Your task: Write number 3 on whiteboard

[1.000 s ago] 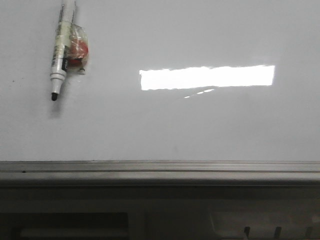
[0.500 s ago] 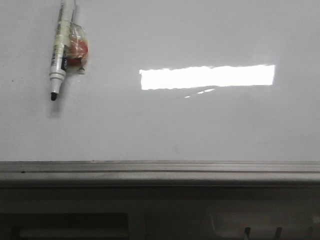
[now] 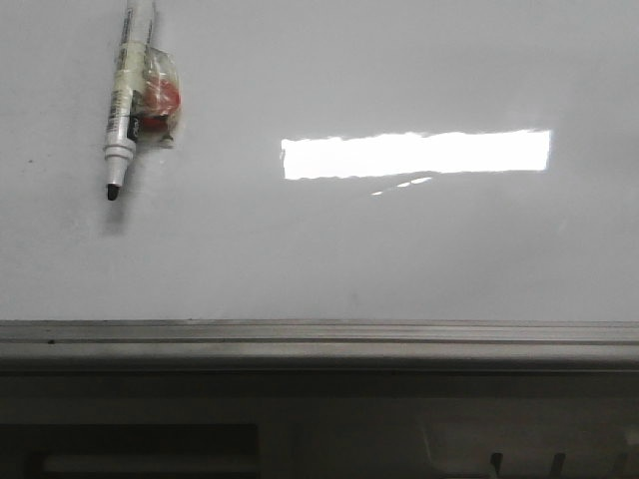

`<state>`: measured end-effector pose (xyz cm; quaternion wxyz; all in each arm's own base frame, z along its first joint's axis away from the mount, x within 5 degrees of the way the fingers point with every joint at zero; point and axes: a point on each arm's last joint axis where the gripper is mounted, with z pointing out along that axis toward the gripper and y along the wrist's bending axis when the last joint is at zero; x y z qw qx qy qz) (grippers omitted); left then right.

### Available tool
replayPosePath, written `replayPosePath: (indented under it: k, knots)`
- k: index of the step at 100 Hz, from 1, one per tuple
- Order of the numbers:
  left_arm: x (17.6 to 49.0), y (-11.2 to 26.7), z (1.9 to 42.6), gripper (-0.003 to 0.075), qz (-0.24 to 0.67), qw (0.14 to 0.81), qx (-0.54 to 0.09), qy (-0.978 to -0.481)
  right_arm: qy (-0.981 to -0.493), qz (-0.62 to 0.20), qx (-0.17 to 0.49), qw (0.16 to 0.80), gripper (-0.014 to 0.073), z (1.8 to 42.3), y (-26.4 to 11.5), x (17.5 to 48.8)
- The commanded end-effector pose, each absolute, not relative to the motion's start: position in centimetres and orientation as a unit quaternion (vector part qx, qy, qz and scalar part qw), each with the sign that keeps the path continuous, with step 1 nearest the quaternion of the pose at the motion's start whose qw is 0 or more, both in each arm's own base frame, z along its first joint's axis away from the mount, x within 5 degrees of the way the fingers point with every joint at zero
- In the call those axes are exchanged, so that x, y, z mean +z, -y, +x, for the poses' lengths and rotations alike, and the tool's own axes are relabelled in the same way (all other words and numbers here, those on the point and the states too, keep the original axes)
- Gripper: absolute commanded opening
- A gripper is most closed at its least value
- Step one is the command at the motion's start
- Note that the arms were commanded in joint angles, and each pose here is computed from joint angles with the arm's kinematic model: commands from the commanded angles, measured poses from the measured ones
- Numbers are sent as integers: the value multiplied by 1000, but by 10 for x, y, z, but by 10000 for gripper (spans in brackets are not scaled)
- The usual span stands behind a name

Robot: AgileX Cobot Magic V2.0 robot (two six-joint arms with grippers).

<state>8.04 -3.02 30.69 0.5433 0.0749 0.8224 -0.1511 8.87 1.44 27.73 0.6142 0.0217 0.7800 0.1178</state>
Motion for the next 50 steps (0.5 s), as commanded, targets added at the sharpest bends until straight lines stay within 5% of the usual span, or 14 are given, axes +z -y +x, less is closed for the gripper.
replayPosePath:
  k: [1, 26, 50]
  knots:
    - [324, 38, 100, 486, 81, 523, -180, -830, -768, 13, 106, 631, 356, 103, -15, 302]
    - [310, 74, 148, 402, 140, 407, -280, -858, -765, -28, 137, 628, 356, 113, -27, 315]
    - [312, 107, 178, 402, 172, 418, -279, -847, -772, -58, 160, 612, 356, 110, -36, 312]
